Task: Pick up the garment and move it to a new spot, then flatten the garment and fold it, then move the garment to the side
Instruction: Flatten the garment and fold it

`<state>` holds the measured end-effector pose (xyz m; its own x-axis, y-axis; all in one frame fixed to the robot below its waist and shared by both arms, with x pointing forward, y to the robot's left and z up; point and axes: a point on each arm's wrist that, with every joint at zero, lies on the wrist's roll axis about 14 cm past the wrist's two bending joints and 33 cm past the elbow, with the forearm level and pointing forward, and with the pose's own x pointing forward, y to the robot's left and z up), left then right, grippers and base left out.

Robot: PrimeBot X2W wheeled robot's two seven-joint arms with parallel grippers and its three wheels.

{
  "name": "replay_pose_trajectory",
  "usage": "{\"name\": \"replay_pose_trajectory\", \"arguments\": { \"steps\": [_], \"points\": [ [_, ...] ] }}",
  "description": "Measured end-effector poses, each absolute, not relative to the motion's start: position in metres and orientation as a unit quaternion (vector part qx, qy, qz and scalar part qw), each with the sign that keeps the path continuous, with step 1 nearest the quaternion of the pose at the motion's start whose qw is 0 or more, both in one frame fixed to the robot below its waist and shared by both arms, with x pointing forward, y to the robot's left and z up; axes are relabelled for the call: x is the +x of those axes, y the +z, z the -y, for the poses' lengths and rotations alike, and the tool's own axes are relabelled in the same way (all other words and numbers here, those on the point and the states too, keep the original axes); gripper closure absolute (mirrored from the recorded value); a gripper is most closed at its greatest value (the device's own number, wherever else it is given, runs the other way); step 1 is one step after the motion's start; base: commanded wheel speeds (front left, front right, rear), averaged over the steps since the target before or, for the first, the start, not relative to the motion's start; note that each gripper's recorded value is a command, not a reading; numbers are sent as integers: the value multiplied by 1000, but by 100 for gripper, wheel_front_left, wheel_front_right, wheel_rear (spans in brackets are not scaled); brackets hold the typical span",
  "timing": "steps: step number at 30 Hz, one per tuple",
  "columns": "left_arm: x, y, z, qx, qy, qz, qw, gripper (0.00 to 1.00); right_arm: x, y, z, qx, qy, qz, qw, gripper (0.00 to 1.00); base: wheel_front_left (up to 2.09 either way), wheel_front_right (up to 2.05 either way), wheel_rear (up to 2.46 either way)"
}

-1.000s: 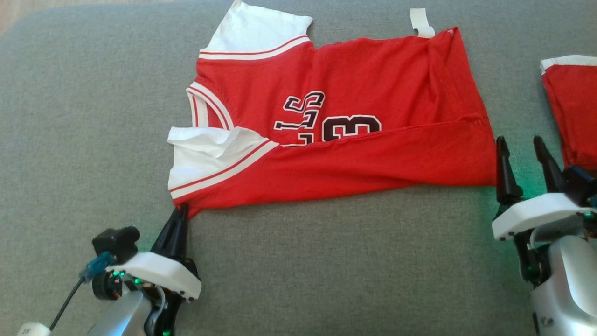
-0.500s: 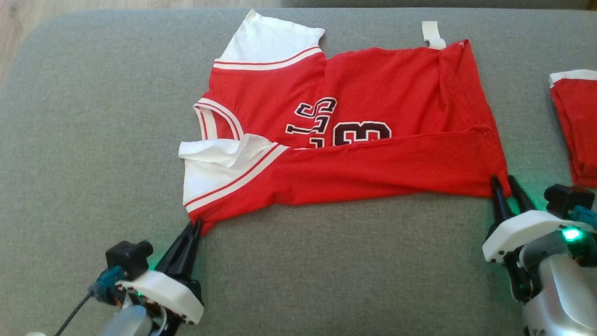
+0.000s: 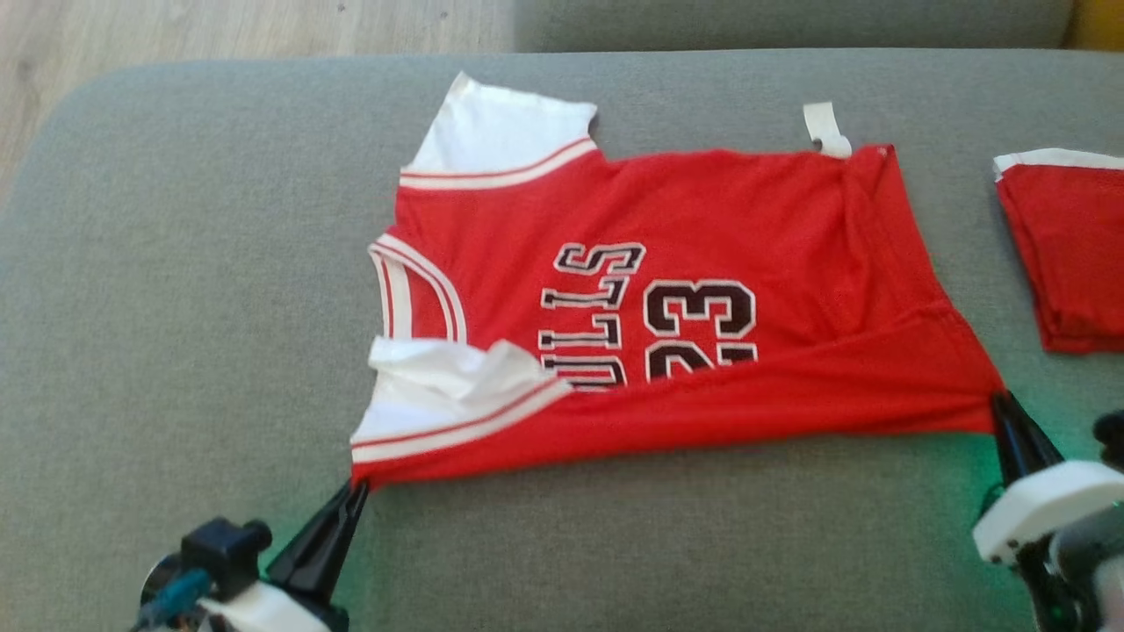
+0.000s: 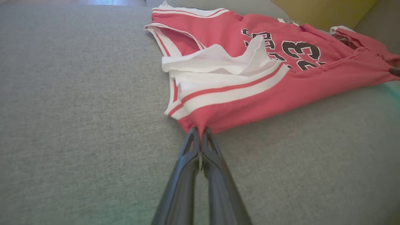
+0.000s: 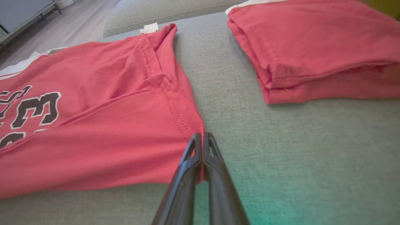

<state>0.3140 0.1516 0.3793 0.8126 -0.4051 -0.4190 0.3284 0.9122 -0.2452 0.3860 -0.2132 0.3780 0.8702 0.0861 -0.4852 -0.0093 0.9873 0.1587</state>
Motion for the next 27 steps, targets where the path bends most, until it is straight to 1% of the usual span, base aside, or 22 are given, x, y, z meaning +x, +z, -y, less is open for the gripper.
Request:
{"name": "replay_pose_trajectory", "arguments": {
  "steps": [11,12,13,14,15,16,17,23,25,27],
  "points": [
    [273,377,-141,-80,-201,-271,938,100,326,368,225,80,10,-308,948,100,0,0,0],
    [271,377,-140,-81,-200,-273,937,100,322,367,226,81,7,-310,947,78,0,0,0],
    [271,377,-138,-83,-203,-275,936,100,318,367,226,85,3,-312,946,0,0,0,0],
    [272,378,-138,-82,-203,-274,937,100,318,368,226,85,3,-310,947,0,0,0,0],
    [273,378,-138,-81,-202,-276,936,76,319,370,226,85,1,-307,948,0,0,0,0],
    [272,377,-137,-79,-203,-280,935,41,319,371,226,83,0,-304,949,0,0,0,0],
    [273,376,-137,-78,-203,-284,934,0,320,373,227,81,0,-300,950,0,0,0,0],
    [285,389,-130,-83,-224,-277,931,0,325,381,225,77,-1,-287,955,0,0,0,0],
    [306,405,-131,-85,-230,-254,936,0,330,383,224,76,-1,-283,956,0,0,0,0],
    [336,429,-135,-74,-237,-222,943,0,338,385,222,74,1,-277,958,0,0,0,0]
  ]
}}
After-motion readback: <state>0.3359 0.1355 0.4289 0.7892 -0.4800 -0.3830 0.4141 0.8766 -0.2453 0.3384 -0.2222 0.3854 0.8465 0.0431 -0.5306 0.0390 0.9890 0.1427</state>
